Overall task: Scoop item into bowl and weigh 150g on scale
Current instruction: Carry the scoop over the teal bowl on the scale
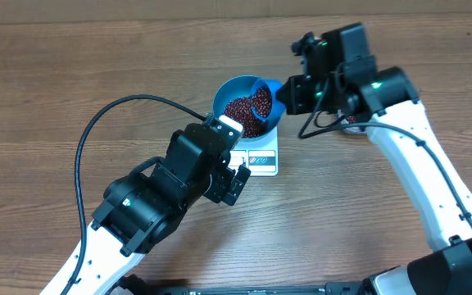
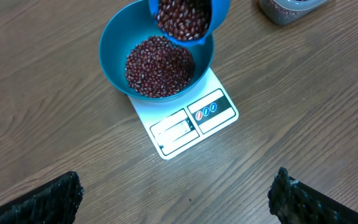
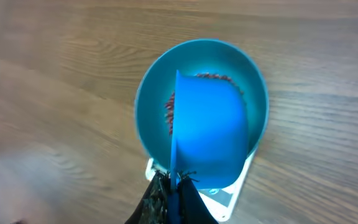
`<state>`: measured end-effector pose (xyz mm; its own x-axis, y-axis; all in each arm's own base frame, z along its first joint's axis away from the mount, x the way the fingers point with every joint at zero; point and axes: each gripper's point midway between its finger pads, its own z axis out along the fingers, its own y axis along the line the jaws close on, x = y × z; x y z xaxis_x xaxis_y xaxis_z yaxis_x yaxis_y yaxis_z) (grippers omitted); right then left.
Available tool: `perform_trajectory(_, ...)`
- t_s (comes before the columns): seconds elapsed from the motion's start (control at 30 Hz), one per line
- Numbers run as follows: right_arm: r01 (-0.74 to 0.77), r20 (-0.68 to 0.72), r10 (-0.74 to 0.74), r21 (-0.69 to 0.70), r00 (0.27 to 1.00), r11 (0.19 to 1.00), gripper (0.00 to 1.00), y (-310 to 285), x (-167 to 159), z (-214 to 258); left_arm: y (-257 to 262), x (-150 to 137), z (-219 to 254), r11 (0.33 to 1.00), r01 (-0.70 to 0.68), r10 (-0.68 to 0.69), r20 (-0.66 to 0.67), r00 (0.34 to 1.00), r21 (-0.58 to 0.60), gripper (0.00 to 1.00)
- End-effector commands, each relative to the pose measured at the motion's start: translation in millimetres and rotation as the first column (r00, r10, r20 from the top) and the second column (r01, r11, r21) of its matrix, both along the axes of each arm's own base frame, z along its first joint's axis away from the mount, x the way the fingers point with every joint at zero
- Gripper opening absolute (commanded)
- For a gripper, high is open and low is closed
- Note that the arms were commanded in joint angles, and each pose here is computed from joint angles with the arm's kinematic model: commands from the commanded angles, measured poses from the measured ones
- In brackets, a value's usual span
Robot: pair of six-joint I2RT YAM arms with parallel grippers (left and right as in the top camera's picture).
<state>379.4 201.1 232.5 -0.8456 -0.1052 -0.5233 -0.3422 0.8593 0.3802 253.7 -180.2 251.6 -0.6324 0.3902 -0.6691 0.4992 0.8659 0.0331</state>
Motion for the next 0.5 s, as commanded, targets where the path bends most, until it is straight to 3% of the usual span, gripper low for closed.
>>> perform_trajectory(0.0,0.087,0.127,-0.073,-0.101,0.989,0.991,0.04,-5,10,20,-1,-1,-6,1.0,-0.004,0.004,-0.022,1.0,-0.006,1.0)
perform_trajectory(0.47,0.162,0.268,-0.094,-0.242,0.959,0.957,0.04,7,13,27,-1,-1,-6,1.0,-0.004,0.004,-0.022,1.0,-0.006,0.99)
